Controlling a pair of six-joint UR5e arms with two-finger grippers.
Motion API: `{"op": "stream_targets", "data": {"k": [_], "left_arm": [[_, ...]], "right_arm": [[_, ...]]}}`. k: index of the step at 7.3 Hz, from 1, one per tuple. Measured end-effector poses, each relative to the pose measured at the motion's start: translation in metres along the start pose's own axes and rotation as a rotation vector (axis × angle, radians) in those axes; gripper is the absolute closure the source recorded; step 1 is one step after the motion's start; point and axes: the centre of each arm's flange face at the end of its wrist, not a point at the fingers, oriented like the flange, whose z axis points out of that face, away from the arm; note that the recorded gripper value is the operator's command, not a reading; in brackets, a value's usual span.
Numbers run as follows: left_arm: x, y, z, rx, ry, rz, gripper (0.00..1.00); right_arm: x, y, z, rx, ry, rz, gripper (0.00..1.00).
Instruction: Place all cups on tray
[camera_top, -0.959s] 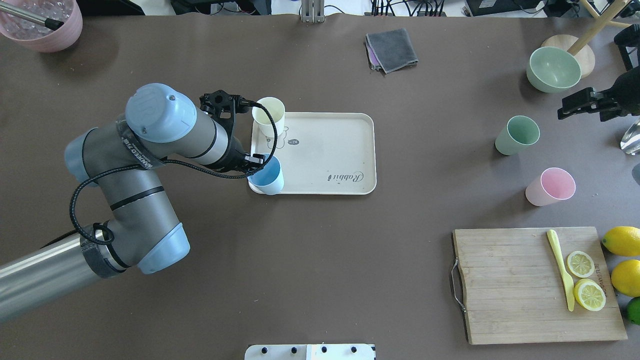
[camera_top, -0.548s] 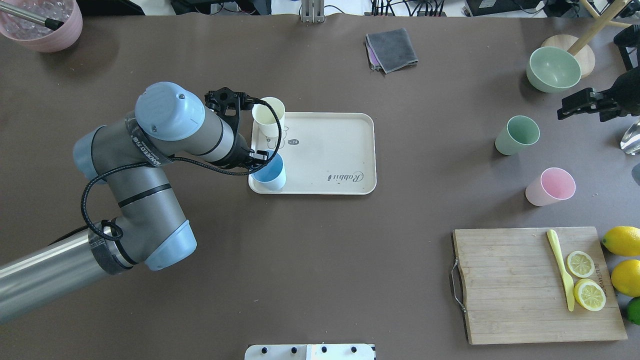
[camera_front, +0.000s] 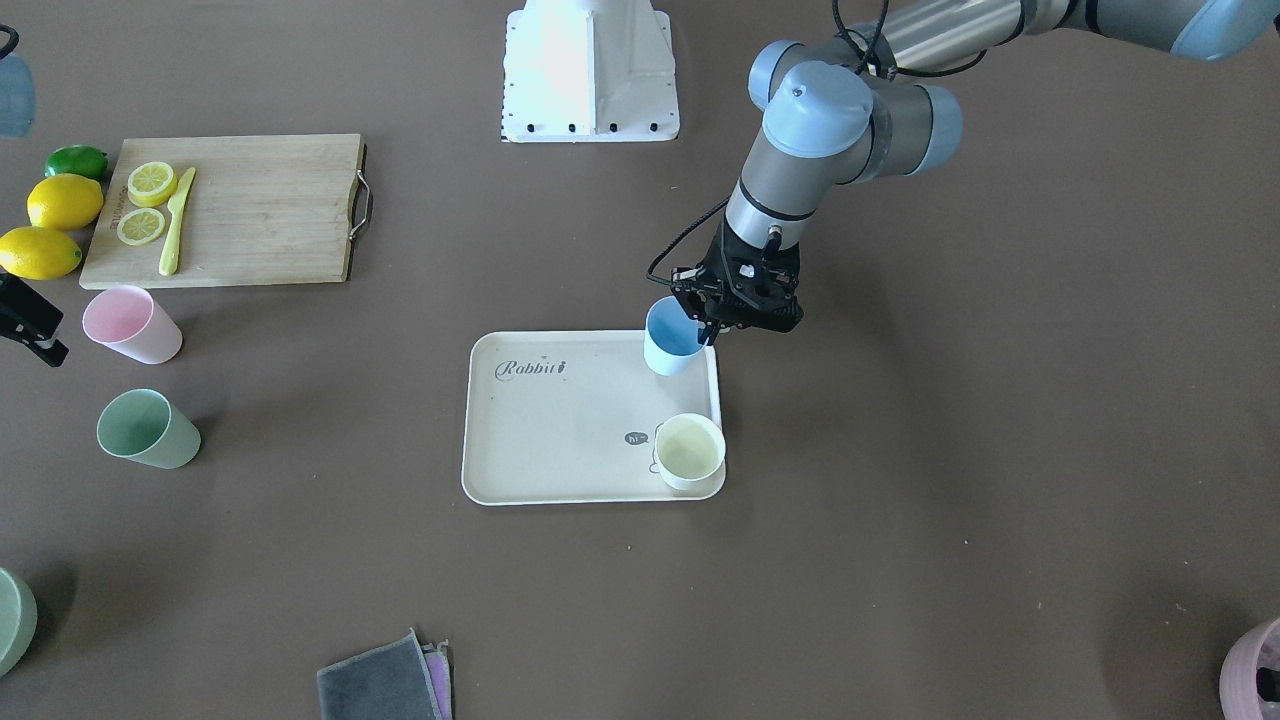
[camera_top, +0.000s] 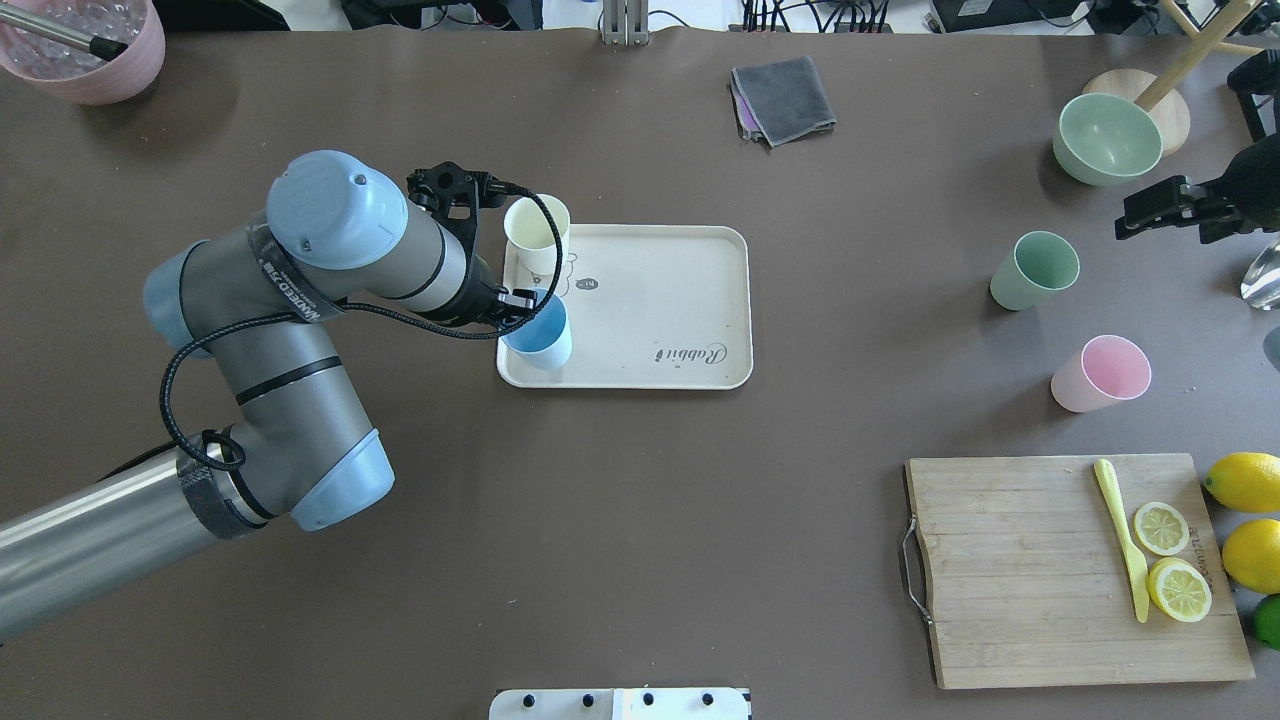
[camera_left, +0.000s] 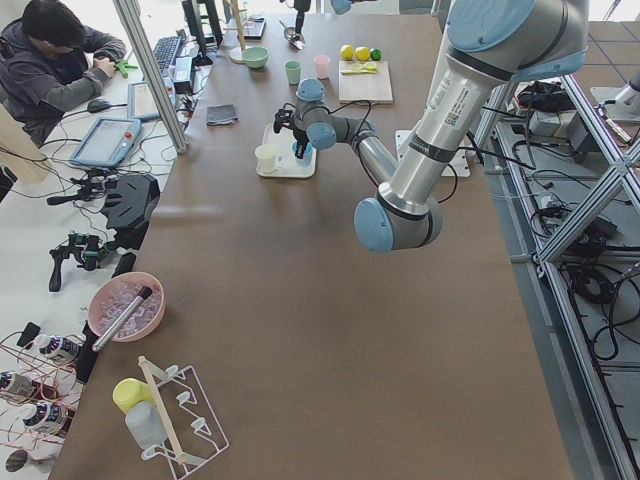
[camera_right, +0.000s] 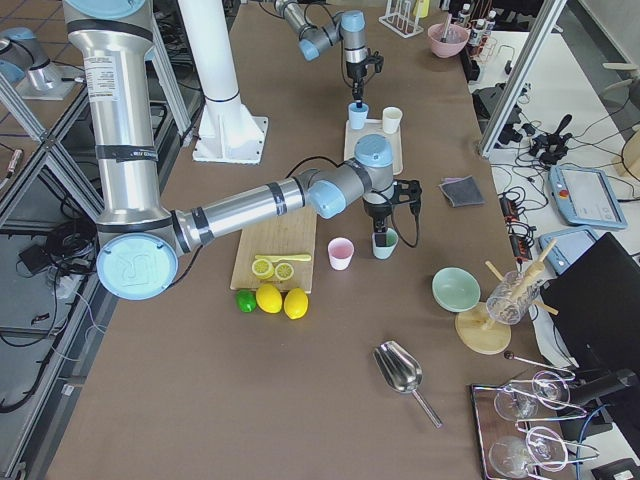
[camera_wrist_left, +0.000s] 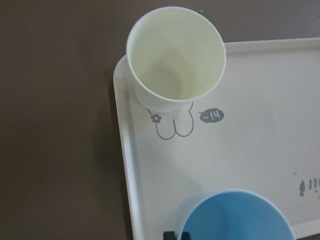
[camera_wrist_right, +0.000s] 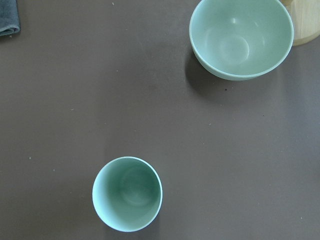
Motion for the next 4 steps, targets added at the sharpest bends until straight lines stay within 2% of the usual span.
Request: {"op": "stream_targets", "data": {"k": [1, 3, 4], "left_arm": [[0.000, -0.001, 0.000, 0.001, 0.000, 0.001, 0.28], [-0.001, -0.005, -0.004, 0.009, 0.001, 0.002, 0.02], [-0.006, -0.016, -0.014, 0.027, 0.002, -0.004, 0.02]], "right_arm": [[0.000, 0.000, 0.000, 0.000, 0.000, -0.002, 0.00], [-0.001, -0.001, 0.000, 0.002, 0.001, -0.006, 0.00], [-0.004, -0.003, 0.000, 0.003, -0.001, -0.010, 0.00]]}}
